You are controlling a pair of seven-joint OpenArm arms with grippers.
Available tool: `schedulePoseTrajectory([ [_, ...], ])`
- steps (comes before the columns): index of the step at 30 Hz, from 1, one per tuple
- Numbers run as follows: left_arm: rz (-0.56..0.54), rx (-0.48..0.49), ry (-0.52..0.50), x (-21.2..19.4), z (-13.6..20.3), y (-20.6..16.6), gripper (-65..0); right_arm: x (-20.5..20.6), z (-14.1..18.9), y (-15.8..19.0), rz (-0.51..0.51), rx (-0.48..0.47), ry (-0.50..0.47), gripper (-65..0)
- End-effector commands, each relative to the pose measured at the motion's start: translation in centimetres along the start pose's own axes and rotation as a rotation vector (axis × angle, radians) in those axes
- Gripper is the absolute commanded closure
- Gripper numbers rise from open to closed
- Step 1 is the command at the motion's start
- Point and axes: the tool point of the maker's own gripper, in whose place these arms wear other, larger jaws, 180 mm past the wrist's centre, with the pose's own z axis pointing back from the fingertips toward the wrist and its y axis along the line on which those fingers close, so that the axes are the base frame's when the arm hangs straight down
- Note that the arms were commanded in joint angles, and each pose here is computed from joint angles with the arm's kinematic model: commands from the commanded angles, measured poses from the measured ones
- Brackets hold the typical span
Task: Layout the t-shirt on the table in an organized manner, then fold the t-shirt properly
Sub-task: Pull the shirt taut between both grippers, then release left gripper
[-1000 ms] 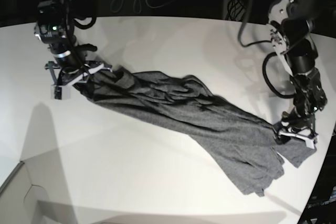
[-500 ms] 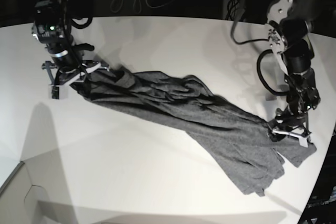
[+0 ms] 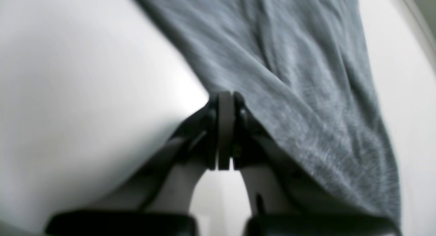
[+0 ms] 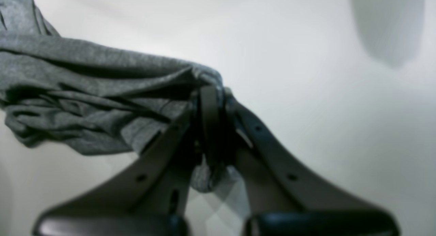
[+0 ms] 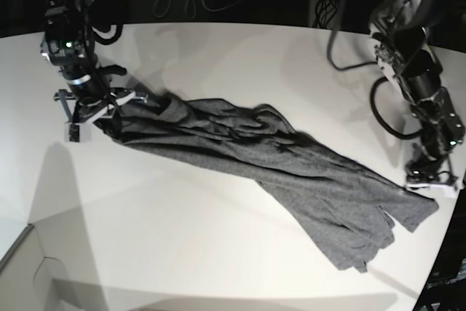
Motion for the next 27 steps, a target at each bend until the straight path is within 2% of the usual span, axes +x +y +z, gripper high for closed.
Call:
schedulePoseTrajectory([
  [1,-0.006,-0.021,-0.097,4.4,0.9,-0.7,-0.4,1.5,0.1,0.1,0.012,0.006,-0.05,0.0],
  [4,-0.018,0.002,-0.142,7.0,3.1,0.2,-0.4,2.1,0.0,0.2,0.013,0.007,-0.062,0.0],
  [7,-0.061,0.033,-0.165,7.8,4.8,1.1,-0.4,2.2,0.0,0.2,0.013,0.01,-0.064,0.0],
  [10,-0.063,0.039,-0.155,7.2,4.8,1.4,-0.9,2.2,-0.1,0.3,0.009,0.012,-0.065,0.0],
  [14,-0.031,0.047,-0.085,4.9,3.5,2.0,-1.9,1.8,-0.2,1.3,0.021,0.038,-0.054,0.0],
  [17,-0.055,0.021,-0.032,3.7,2.0,0.7,-9.7,1.8,-0.2,1.4,0.022,0.042,-0.053,0.0],
  [22,-0.11,-0.03,-0.01,0.8,-0.5,-1.7,-31.3,1.7,-0.2,1.4,0.022,0.042,-0.051,0.0],
  [24,-0.106,-0.039,-0.011,-0.2,-1.1,-2.0,-34.4,1.6,-0.2,1.4,0.022,0.041,-0.048,0.0],
  [27,-0.078,-0.047,0.003,-2.0,-1.7,-2.2,-33.7,1.5,-0.1,1.4,0.021,0.041,-0.047,0.0],
])
